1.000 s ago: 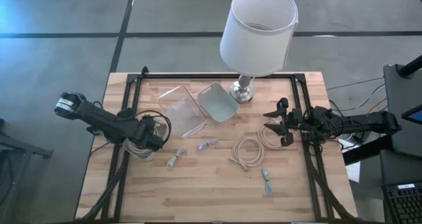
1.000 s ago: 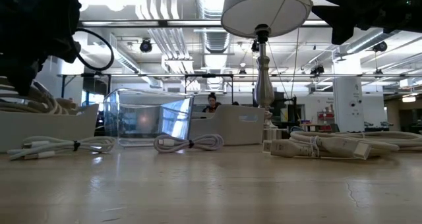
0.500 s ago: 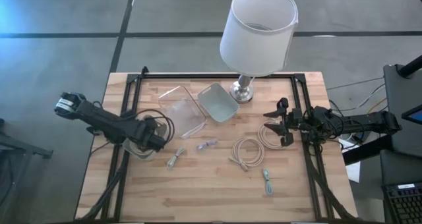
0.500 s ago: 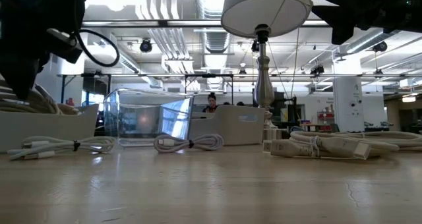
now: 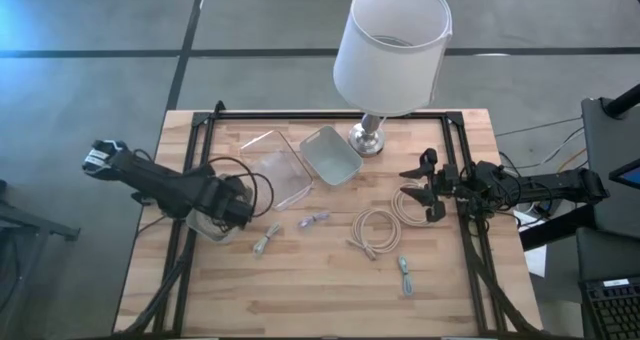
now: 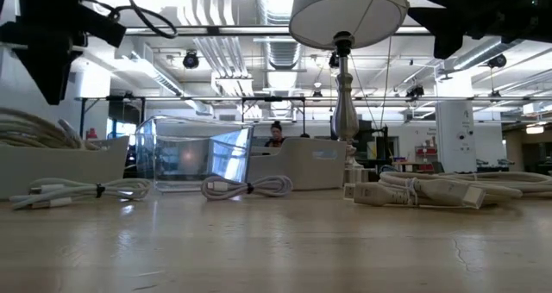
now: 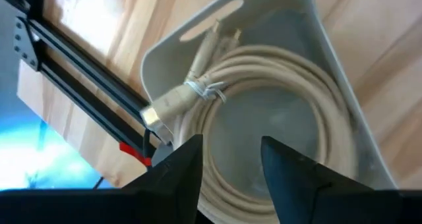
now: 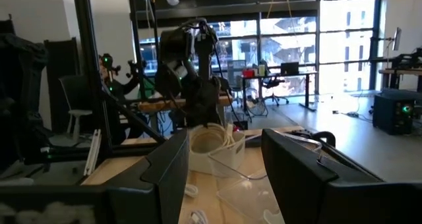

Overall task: Pick & Place USB Port
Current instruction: Put the white charger cable into the transparent bin

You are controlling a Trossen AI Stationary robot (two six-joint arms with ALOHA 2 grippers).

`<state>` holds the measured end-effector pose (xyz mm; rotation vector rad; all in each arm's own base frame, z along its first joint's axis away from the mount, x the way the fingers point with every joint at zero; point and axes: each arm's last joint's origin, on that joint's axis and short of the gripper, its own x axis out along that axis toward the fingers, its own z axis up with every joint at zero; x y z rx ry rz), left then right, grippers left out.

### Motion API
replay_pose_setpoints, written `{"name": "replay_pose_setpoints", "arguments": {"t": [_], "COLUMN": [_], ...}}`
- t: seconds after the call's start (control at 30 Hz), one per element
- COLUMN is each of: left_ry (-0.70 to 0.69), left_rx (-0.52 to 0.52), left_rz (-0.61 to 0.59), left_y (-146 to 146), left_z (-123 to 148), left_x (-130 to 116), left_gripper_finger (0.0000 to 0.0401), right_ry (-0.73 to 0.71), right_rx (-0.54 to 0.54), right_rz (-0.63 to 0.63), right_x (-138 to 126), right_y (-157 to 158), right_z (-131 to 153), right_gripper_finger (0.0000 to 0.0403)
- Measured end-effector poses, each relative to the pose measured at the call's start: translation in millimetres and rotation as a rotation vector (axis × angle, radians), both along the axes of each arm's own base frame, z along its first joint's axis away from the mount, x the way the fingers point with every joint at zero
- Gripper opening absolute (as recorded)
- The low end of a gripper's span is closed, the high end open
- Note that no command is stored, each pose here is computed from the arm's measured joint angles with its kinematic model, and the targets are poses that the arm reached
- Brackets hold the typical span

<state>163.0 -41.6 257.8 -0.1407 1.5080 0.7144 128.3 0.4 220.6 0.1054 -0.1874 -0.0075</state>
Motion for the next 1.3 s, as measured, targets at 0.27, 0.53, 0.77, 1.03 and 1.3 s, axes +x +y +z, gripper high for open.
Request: {"name": "replay_pose_setpoints", "arguments": {"t": [0.27,0.53,0.77,1.03,1.3], "left_ry": [0.007,-0.053,-0.333,-0.595,-0.522], "left_rx": [-0.035,-0.054,-0.13,-0.315,-0.325], "left_rz": [-0.012,-0.012,-0.032,-0.072,-0.02], "left_y": [-1.1,-2.9,-11.1,-24.6,-29.4], "left_z": [-0.2,2.7,19.9,23.0,0.6], "left_x": [0.5,6.3,32.2,62.2,71.4], "left_gripper_finger": [0.0156,0.0155,0.0153,0.0151,0.0151], "right_ry": [0.025,0.224,0.533,0.641,0.704], "right_rx": [0.043,0.026,0.016,-0.04,-0.049], "right_rz": [0.008,0.012,0.01,0.108,0.282], "right_x": [10.2,55.7,95.3,131.6,160.5], "right_y": [0.1,0.8,1.1,4.2,9.6], "right_z": [5.0,11.2,5.2,-1.1,-15.0], "right_gripper_finger": [0.0187,0.0187,0.0187,0.0187,0.0187]}}
